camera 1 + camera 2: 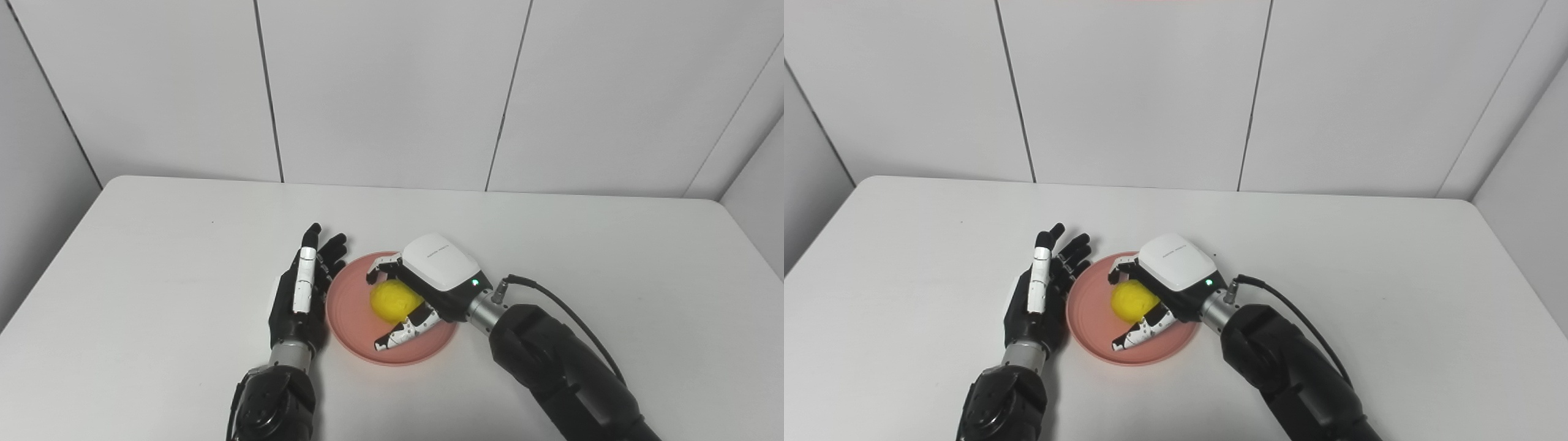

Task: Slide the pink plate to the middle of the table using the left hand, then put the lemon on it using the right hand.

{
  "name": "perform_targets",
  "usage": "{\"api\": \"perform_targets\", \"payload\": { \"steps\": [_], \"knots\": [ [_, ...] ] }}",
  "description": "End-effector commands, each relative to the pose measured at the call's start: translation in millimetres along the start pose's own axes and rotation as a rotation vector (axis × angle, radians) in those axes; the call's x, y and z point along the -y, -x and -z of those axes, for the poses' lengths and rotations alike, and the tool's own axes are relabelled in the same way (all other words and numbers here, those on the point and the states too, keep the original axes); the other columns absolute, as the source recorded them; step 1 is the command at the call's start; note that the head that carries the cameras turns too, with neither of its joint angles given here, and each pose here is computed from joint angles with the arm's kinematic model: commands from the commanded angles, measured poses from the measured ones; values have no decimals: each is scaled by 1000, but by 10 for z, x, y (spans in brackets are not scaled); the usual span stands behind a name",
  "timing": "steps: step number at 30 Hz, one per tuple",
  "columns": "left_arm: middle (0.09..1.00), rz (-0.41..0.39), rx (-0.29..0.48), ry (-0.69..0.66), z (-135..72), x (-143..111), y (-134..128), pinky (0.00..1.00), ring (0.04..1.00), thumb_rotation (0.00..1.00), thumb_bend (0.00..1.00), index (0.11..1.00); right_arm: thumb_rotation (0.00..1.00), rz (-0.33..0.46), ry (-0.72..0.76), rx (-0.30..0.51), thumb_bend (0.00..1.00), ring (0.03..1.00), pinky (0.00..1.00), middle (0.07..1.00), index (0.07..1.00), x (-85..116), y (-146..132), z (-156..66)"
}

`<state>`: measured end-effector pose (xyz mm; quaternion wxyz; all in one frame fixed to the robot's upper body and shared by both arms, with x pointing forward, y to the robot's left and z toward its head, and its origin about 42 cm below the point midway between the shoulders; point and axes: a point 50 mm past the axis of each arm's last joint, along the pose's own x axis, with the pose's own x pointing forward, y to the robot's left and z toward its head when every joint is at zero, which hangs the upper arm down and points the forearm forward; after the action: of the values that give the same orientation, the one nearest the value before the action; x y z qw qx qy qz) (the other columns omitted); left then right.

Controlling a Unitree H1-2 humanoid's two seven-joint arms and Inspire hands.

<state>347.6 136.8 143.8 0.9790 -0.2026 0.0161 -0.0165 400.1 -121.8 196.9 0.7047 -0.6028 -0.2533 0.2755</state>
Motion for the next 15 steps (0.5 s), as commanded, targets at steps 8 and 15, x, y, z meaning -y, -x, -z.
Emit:
{"api": "perform_targets", "payload": {
  "steps": [8,15],
  "knots": [
    [791,-6,-6,23,24,154,-5,954,871,802,797,909,695,134,16,40,893,451,340,593,665,382,-51,-80],
    [794,-12,-3,10,18,159,-22,963,878,810,814,904,708,215,-19,72,896,342,259,503,651,527,5,-155]
  ]
}}
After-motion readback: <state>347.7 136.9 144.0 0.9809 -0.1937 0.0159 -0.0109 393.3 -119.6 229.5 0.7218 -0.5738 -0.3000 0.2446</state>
